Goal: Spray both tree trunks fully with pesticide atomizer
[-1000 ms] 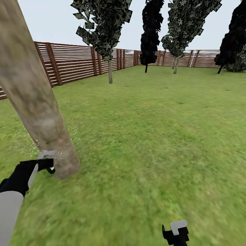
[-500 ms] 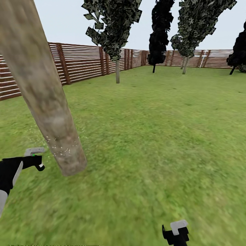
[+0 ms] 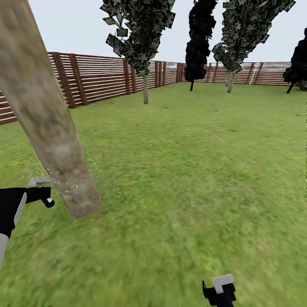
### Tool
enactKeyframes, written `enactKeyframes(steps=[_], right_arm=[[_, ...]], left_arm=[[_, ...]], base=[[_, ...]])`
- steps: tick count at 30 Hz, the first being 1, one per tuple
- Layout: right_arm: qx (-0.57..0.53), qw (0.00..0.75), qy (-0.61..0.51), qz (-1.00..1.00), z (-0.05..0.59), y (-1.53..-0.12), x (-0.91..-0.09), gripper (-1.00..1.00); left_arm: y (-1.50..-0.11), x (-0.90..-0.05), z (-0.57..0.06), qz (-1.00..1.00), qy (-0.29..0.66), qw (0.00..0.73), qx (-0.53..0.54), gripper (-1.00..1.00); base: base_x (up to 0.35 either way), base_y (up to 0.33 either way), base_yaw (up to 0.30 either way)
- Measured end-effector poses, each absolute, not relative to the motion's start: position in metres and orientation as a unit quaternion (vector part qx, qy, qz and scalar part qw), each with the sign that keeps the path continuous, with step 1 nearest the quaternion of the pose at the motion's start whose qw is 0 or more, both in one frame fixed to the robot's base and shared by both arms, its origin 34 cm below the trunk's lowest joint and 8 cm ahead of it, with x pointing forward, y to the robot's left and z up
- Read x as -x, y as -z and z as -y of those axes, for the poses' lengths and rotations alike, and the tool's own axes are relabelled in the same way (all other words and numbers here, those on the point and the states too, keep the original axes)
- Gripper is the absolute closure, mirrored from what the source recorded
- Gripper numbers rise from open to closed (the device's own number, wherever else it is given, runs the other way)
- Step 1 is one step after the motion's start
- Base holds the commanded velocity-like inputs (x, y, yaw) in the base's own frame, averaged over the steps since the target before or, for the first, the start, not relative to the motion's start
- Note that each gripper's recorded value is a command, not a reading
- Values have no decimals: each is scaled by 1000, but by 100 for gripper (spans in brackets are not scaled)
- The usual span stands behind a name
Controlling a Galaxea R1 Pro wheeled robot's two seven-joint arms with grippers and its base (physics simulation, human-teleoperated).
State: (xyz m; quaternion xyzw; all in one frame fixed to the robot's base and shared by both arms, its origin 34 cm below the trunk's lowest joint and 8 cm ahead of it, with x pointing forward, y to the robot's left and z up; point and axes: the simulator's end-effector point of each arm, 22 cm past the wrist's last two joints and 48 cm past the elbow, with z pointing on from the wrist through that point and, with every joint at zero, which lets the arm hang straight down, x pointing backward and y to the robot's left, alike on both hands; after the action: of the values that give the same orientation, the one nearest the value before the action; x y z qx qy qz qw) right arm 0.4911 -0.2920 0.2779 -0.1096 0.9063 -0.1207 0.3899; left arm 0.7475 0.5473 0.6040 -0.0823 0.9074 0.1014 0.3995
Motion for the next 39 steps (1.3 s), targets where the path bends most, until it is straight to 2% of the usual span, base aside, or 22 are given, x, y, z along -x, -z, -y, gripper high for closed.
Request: enactKeyframes(steps=[22, 30, 39], right_arm=[[110, 390, 121, -906, 292, -278, -491, -100], [110, 390, 121, -906, 292, -278, -491, -100], [110, 390, 121, -906, 292, -278, -491, -100]], left_arm=[[-610, -746, -548, -907, -107, 399, 83, 100], [-613, -748, -549, -905, -108, 402, 84, 100], [-611, -747, -549, -906, -109, 400, 84, 100]], base=[[133, -247, 2], [141, -249, 205], [241, -189, 12]])
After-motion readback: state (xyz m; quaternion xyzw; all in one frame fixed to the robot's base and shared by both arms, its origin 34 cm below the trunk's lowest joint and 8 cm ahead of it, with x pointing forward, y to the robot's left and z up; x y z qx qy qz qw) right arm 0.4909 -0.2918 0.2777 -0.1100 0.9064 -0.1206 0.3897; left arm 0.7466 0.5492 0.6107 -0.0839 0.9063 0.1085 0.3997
